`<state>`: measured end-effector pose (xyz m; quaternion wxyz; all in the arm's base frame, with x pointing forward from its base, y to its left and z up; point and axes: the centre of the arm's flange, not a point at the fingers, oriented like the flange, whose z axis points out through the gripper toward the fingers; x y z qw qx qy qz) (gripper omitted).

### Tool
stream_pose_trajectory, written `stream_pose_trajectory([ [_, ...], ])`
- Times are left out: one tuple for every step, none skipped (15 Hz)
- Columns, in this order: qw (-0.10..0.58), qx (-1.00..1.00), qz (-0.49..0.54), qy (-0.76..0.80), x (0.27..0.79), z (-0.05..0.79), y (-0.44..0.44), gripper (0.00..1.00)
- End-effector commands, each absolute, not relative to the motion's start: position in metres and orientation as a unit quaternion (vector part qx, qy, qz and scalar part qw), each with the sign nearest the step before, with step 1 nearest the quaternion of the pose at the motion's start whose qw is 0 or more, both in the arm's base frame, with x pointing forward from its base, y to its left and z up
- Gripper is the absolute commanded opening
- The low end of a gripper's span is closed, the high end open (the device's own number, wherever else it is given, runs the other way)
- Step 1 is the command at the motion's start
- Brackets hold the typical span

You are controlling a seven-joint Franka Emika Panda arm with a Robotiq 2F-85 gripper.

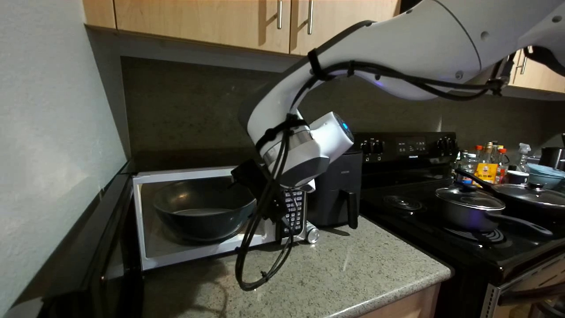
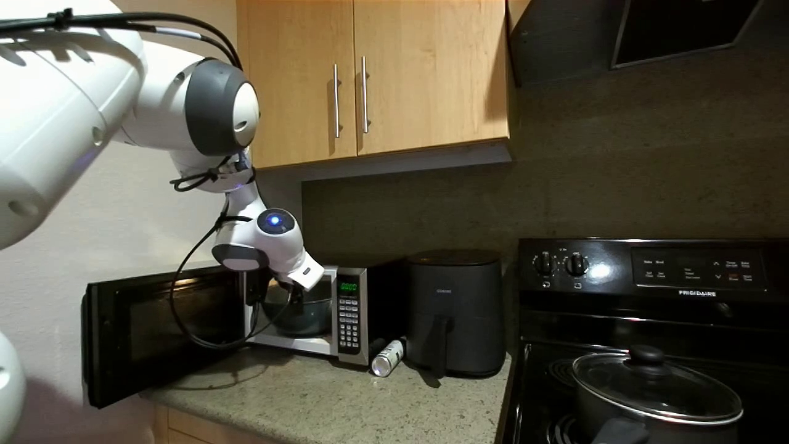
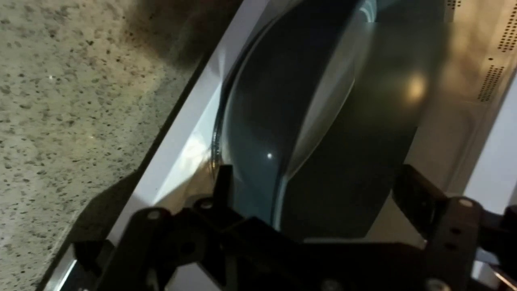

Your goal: Remove the bowl from the microwave.

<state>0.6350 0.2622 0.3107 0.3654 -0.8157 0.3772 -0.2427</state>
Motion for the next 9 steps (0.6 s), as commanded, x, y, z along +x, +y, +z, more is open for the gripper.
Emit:
stream_pose_trajectory([
  [0.384, -0.805, -0.255, 0.373, 0.643, 0.308, 0.273, 1.00],
  [0.387, -0.804, -0.254, 0.374, 0.647, 0.307, 0.275, 1.00],
  [0.389, -0.802, -0.252, 0.376, 0.650, 0.307, 0.277, 1.00],
  [0.390, -0.802, -0.249, 0.378, 0.652, 0.304, 0.278, 1.00],
  [0.390, -0.802, -0.247, 0.379, 0.654, 0.302, 0.279, 1.00],
  [0.389, -0.802, -0.245, 0.381, 0.656, 0.298, 0.279, 1.00],
  [0.389, -0.802, -0.244, 0.382, 0.658, 0.295, 0.280, 1.00],
  [0.389, -0.802, -0.241, 0.384, 0.660, 0.292, 0.280, 1.00],
  [0.389, -0.803, -0.238, 0.385, 0.662, 0.288, 0.281, 1.00],
])
